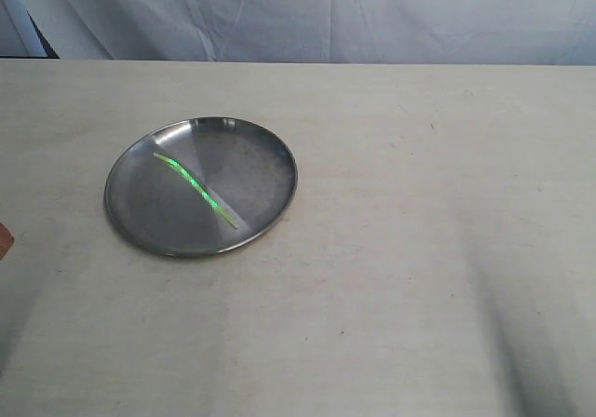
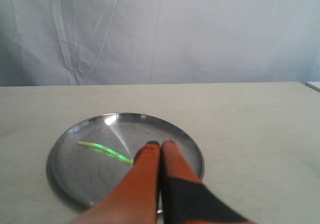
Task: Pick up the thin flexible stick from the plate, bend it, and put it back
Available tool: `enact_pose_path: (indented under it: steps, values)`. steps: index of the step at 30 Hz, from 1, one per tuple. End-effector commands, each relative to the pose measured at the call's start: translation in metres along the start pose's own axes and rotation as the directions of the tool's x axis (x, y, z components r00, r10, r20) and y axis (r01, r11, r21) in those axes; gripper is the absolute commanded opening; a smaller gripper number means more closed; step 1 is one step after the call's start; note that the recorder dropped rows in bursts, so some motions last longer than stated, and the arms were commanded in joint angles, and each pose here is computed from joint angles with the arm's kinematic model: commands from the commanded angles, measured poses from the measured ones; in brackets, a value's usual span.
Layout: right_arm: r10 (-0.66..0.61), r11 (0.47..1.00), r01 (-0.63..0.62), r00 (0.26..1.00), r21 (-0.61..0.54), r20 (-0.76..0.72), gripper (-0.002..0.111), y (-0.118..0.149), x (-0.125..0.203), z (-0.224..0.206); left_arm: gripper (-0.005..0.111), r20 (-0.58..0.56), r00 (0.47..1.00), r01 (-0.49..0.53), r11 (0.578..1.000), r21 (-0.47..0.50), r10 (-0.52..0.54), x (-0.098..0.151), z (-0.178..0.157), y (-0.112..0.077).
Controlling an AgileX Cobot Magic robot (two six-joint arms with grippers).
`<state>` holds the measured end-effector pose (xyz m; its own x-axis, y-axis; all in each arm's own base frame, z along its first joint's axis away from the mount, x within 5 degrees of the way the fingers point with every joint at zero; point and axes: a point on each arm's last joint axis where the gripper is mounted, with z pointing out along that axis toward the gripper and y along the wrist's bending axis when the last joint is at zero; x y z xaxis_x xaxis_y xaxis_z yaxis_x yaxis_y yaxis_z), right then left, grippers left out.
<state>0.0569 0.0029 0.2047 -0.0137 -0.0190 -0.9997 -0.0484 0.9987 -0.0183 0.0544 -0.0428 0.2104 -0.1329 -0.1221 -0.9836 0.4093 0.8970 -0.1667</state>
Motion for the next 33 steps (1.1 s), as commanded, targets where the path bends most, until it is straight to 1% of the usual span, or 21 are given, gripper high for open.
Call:
enact_pose_path:
  steps: [1, 16, 20, 22, 33]
  values:
    - [0.000, 1.000, 0.000, 1.000, 0.007, 0.006, 0.000, -0.0004, 0.0003, -0.0005, 0.000, 0.001, 1.000, 0.000, 1.000, 0.001, 0.000, 0.0011, -0.0002, -0.0003]
    - [0.000, 1.000, 0.000, 1.000, 0.007, 0.006, 0.000, -0.0004, 0.0003, -0.0005, 0.000, 0.004, 1.000, -0.001, 1.000, -0.001, 0.001, 0.0009, -0.0005, -0.0002]
    - [0.000, 1.000, 0.000, 1.000, 0.007, 0.006, 0.000, -0.0004, 0.0003, -0.0005, 0.000, 0.057, 0.998, -0.038, 0.999, 0.004, 0.037, 0.0010, -0.0054, -0.0036]
    - [0.000, 1.000, 0.000, 1.000, 0.007, 0.006, 0.000, -0.0004, 0.0003, -0.0005, 0.000, 0.044, 0.999, -0.028, 1.000, 0.003, 0.028, 0.0080, -0.0046, -0.0022]
    - [0.000, 1.000, 0.000, 1.000, 0.007, 0.005, 0.000, -0.0004, 0.0003, -0.0005, 0.000, 0.044, 0.999, -0.028, 1.000, 0.001, 0.028, 0.0081, -0.0045, -0.0019]
